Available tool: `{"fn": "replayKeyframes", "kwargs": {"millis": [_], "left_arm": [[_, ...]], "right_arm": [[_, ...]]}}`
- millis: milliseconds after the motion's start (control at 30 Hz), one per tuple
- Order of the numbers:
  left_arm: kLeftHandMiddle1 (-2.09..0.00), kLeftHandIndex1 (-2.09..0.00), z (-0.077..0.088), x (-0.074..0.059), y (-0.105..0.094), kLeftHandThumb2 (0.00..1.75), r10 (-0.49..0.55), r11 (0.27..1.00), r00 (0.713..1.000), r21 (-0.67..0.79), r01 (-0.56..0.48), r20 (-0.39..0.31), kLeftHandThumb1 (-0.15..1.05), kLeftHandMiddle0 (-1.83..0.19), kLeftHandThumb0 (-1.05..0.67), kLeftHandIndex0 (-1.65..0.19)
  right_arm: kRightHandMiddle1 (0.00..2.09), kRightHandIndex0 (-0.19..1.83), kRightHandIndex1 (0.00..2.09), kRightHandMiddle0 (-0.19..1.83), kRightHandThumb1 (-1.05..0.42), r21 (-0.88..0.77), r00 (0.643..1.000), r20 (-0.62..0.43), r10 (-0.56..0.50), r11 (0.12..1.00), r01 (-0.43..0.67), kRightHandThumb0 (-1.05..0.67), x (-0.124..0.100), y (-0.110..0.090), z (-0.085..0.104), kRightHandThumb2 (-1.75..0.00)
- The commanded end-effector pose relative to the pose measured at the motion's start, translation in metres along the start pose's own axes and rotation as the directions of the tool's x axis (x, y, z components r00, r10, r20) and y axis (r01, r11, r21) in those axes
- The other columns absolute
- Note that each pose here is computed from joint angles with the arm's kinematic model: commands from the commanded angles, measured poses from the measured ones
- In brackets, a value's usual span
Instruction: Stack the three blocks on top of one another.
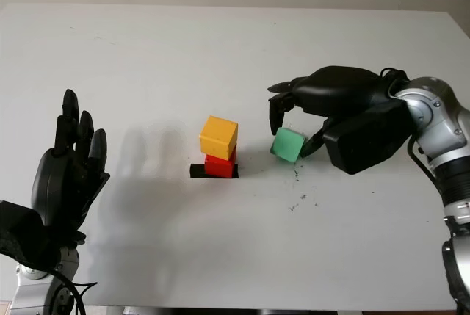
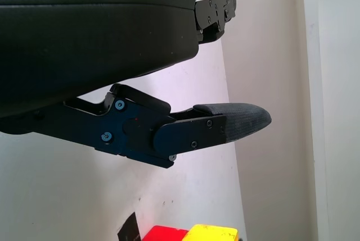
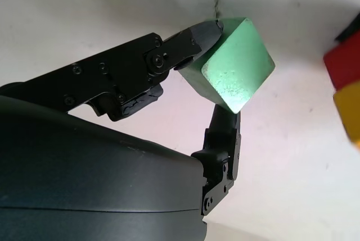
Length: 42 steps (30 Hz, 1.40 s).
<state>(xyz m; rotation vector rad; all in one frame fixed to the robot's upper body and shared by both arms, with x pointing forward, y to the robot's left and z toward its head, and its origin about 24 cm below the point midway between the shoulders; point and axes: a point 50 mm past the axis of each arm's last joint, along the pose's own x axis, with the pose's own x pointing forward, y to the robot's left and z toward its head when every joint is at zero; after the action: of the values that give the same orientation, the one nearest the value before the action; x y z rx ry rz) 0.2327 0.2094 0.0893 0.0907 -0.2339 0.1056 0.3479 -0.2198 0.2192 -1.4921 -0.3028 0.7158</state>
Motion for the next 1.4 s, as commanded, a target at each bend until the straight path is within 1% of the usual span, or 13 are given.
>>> {"fn": "replayKeyframes", "kwargs": {"millis": [0,67,200,267,367,533,667,833,967,1033,1133,1267,1367], "left_arm": [[0.00,0.00,0.001,0.000,0.000,0.55,-0.002,1.000,1.000,0.006,0.002,0.005,1.05,0.19,-0.68,0.19],[-0.01,0.00,0.001,0.000,0.000,0.54,0.006,1.000,1.000,0.004,-0.006,0.005,1.05,0.19,-0.69,0.19],[-0.04,0.00,0.001,-0.001,0.000,0.53,0.009,1.000,1.000,0.003,-0.009,0.002,1.05,0.19,-0.68,0.19],[-0.03,0.00,0.001,0.000,0.001,0.55,0.004,1.000,1.000,0.002,-0.004,0.008,1.05,0.19,-0.67,0.19],[-0.02,0.00,0.002,0.000,0.001,0.55,-0.002,1.000,1.000,0.004,0.002,0.010,1.05,0.19,-0.66,0.19],[-0.01,0.00,0.002,0.001,-0.001,0.55,0.002,1.000,1.000,0.007,-0.002,0.008,1.05,0.19,-0.67,0.19],[-0.01,0.00,0.001,0.001,-0.001,0.56,0.001,1.000,1.000,0.007,-0.001,0.011,1.05,0.19,-0.67,0.19],[0.00,0.00,0.001,0.001,-0.002,0.56,0.000,1.000,1.000,0.007,0.000,0.010,1.05,0.19,-0.67,0.19],[-0.01,0.00,0.001,0.000,-0.005,0.57,0.009,1.000,1.000,0.000,-0.009,0.006,1.05,0.19,-0.67,0.19],[-0.01,0.00,0.000,0.000,-0.006,0.56,0.015,1.000,1.000,-0.006,-0.015,0.004,1.05,0.19,-0.68,0.19],[-0.02,0.00,-0.001,0.000,-0.008,0.55,0.016,1.000,1.000,0.000,-0.016,0.006,1.05,0.19,-0.68,0.19],[-0.01,0.00,-0.002,-0.001,-0.010,0.57,0.017,1.000,1.000,-0.006,-0.017,0.011,1.05,0.19,-0.66,0.19],[-0.02,0.00,-0.003,-0.001,-0.012,0.57,0.017,1.000,1.000,0.000,-0.017,0.014,1.05,0.19,-0.66,0.19]], "right_arm": [[1.39,0.20,0.07,0.39,-0.94,0.033,0.997,0.005,-0.080,0.996,0.079,-0.39,-0.002,-0.017,-0.001,-0.05],[1.38,0.20,0.07,0.38,-0.95,0.058,0.994,0.005,-0.107,0.993,0.107,-0.40,-0.003,-0.024,-0.002,-0.05],[1.37,0.22,0.07,0.42,-0.91,0.118,0.985,0.010,-0.172,0.978,0.170,-0.35,-0.006,-0.039,-0.003,-0.04],[1.31,0.24,0.08,0.46,-0.89,0.129,0.974,0.006,-0.228,0.966,0.226,-0.34,-0.009,-0.052,0.000,-0.05],[1.26,0.26,0.07,0.51,-0.87,0.136,0.960,0.020,-0.279,0.952,0.274,-0.33,-0.012,-0.066,0.003,-0.05],[1.31,0.27,0.08,0.55,-0.85,0.085,0.940,0.054,-0.337,0.940,0.332,-0.36,-0.016,-0.095,0.017,-0.05],[1.31,0.30,0.08,0.59,-0.81,0.041,0.930,0.117,-0.349,0.937,0.347,-0.33,-0.014,-0.117,0.039,-0.04],[1.27,0.32,0.09,0.65,-0.79,-0.040,0.928,0.198,-0.316,0.943,0.329,-0.31,-0.009,-0.129,0.066,-0.04],[1.28,0.32,0.09,0.65,-0.81,-0.204,0.944,0.247,-0.216,0.941,0.269,-0.34,-0.002,-0.134,0.096,-0.06],[1.28,0.33,0.09,0.64,-0.81,-0.255,0.948,0.264,-0.179,0.935,0.247,-0.32,0.002,-0.134,0.106,-0.05],[1.26,0.33,0.08,0.64,-0.81,-0.384,0.958,0.271,-0.096,0.902,0.199,-0.36,0.009,-0.132,0.123,-0.06],[1.21,0.31,0.07,0.63,-0.82,-0.432,0.955,0.294,-0.037,0.886,0.167,-0.34,0.015,-0.125,0.133,-0.06],[1.25,0.29,0.06,0.63,-0.83,-0.453,0.949,0.314,0.002,0.879,0.148,-0.34,0.021,-0.116,0.131,-0.06]]}}
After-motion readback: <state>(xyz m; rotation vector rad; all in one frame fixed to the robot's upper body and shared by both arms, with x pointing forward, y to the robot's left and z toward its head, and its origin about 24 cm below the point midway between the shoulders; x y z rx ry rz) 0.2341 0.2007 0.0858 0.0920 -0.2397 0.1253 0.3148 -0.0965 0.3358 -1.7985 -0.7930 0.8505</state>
